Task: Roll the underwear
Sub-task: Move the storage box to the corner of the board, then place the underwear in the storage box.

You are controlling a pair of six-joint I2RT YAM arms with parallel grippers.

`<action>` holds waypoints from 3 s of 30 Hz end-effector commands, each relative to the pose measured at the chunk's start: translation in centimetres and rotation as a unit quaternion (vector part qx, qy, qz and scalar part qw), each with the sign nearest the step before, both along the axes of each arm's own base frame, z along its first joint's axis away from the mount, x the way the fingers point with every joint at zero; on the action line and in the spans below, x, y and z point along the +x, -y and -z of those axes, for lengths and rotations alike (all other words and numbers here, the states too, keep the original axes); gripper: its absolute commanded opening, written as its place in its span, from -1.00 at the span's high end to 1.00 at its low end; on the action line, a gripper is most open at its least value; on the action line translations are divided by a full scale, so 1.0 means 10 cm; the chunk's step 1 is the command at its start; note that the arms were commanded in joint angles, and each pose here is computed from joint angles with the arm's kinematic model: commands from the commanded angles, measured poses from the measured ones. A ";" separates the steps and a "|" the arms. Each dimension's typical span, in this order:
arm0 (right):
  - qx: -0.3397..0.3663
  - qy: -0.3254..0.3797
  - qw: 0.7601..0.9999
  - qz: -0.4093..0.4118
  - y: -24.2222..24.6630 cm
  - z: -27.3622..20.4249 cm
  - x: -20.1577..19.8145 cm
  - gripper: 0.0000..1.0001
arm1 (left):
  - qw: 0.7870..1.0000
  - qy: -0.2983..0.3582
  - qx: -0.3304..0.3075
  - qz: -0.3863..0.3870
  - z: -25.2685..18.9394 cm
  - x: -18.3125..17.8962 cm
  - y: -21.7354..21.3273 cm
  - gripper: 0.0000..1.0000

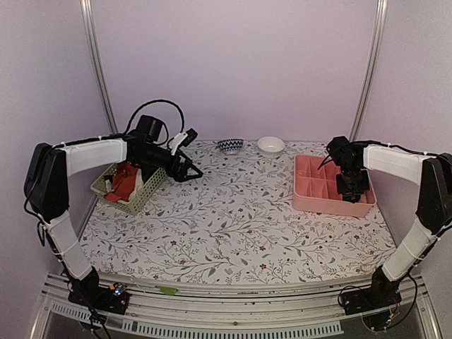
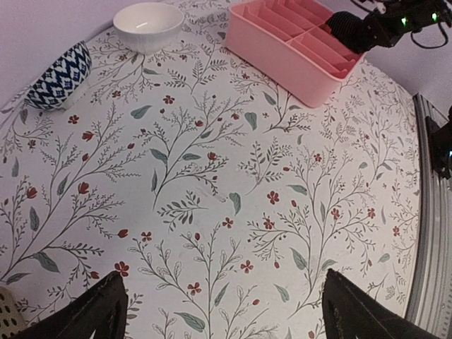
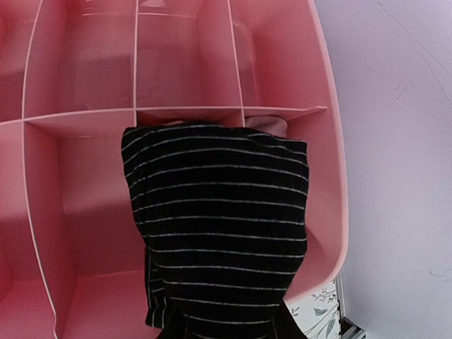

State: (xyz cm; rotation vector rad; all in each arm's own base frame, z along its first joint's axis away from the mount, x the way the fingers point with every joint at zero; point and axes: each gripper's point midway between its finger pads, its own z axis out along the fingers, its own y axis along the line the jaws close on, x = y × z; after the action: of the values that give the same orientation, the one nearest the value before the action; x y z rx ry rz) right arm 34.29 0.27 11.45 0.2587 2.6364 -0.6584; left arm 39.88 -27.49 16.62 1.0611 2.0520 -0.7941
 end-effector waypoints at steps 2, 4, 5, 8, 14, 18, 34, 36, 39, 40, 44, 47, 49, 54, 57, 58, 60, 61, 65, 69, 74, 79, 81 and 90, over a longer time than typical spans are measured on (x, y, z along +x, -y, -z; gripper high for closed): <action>-0.020 0.003 1.000 -0.017 -0.10 0.01 0.28 1.00 | 1.000 0.016 0.000 -0.009 -0.10 0.05 -0.03 -0.92; -0.021 -0.007 0.999 -0.026 -0.18 0.10 0.33 1.00 | 1.000 0.018 0.002 -0.011 -0.09 0.06 -0.04 -0.92; -0.021 -0.017 0.999 -0.034 -0.24 0.17 0.36 1.00 | 1.000 0.019 0.002 -0.012 -0.10 0.06 -0.04 -0.92; -0.014 -0.026 0.998 -0.053 -0.45 0.27 0.45 1.00 | 1.000 0.018 0.004 -0.012 -0.08 0.06 -0.04 -0.92; 0.016 -0.054 0.997 -0.055 -0.63 0.61 0.44 1.00 | 1.000 0.024 0.011 -0.015 -0.07 0.07 -0.07 -0.92; 0.018 -0.066 0.996 -0.060 -0.73 0.68 0.41 1.00 | 0.999 0.026 0.015 -0.015 -0.05 0.06 -0.08 -0.92; -0.122 -0.071 0.986 -0.086 -0.87 0.24 0.50 1.00 | 1.000 0.017 0.018 -0.014 -0.02 0.12 -0.05 -0.92; -0.140 -0.066 0.985 -0.081 -0.85 0.13 0.51 1.00 | 1.000 0.016 0.018 -0.013 -0.01 0.11 -0.04 -0.92; -0.147 -0.047 0.985 -0.070 -0.82 -0.07 0.52 1.00 | 1.000 0.015 0.018 -0.012 0.00 0.11 -0.04 -0.92; -0.152 -0.045 0.985 -0.067 -0.80 -0.12 0.52 1.00 | 1.000 0.015 0.018 -0.012 -0.01 0.11 -0.04 -0.92; -0.166 -0.044 0.983 -0.062 -0.79 -0.32 0.56 1.00 | 1.000 0.015 0.017 -0.011 0.00 0.13 -0.03 -0.92; -0.169 -0.049 0.982 -0.062 -0.80 -0.27 0.57 1.00 | 1.000 0.014 0.015 -0.010 0.00 0.14 -0.02 -0.92; -0.167 -0.062 0.982 -0.065 -0.80 -0.15 0.55 1.00 | 1.000 0.013 0.014 -0.010 0.00 0.14 -0.01 -0.92; -0.122 -0.076 0.987 -0.071 -0.93 0.18 0.53 1.00 | 1.000 0.015 0.016 -0.011 -0.01 0.13 -0.02 -0.92; -0.102 -0.086 0.988 -0.081 -1.02 0.36 0.51 1.00 | 1.000 0.015 0.017 -0.011 -0.01 0.12 -0.04 -0.92; -0.099 -0.088 0.988 -0.084 -1.06 0.40 0.51 1.00 | 1.000 0.014 0.017 -0.011 0.00 0.11 -0.04 -0.92; -0.095 -0.097 0.987 -0.091 -1.12 0.49 0.49 1.00 | 1.000 0.014 0.017 -0.011 0.00 0.11 -0.04 -0.92; -0.090 -0.100 0.987 -0.093 -1.15 0.53 0.48 1.00 | 1.000 0.013 0.017 -0.011 0.01 0.10 -0.04 -0.92; -0.026 -0.090 0.991 -0.101 -1.31 0.66 0.46 1.00 | 1.000 0.014 0.016 -0.011 0.00 0.11 -0.03 -0.92; 0.061 -0.095 0.989 -0.092 -1.37 0.85 0.38 1.00 | 1.000 0.015 0.015 -0.009 -0.03 0.11 -0.02 -0.92; 0.180 -0.081 0.978 -0.073 -1.36 0.90 0.31 1.00 | 1.000 0.016 0.009 -0.005 -0.10 0.09 -0.02 -0.92; 0.241 -0.071 0.967 -0.036 -1.07 0.94 0.26 1.00 | 1.000 0.017 0.008 -0.004 -0.13 0.08 -0.02 -0.92; 0.244 -0.067 0.967 -0.029 -0.94 0.93 0.30 1.00 | 1.000 0.017 0.007 -0.004 -0.13 0.08 -0.02 -0.92; 0.265 -0.062 0.961 -0.055 -0.51 0.84 0.47 0.72 | 1.000 0.021 0.012 -0.004 -0.14 0.06 -0.04 -0.92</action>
State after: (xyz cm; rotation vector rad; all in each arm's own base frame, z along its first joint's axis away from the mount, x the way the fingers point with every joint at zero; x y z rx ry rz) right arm 39.97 8.00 3.77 0.2960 2.8225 0.0893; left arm 40.54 -27.19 16.01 1.0604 2.0817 -0.7501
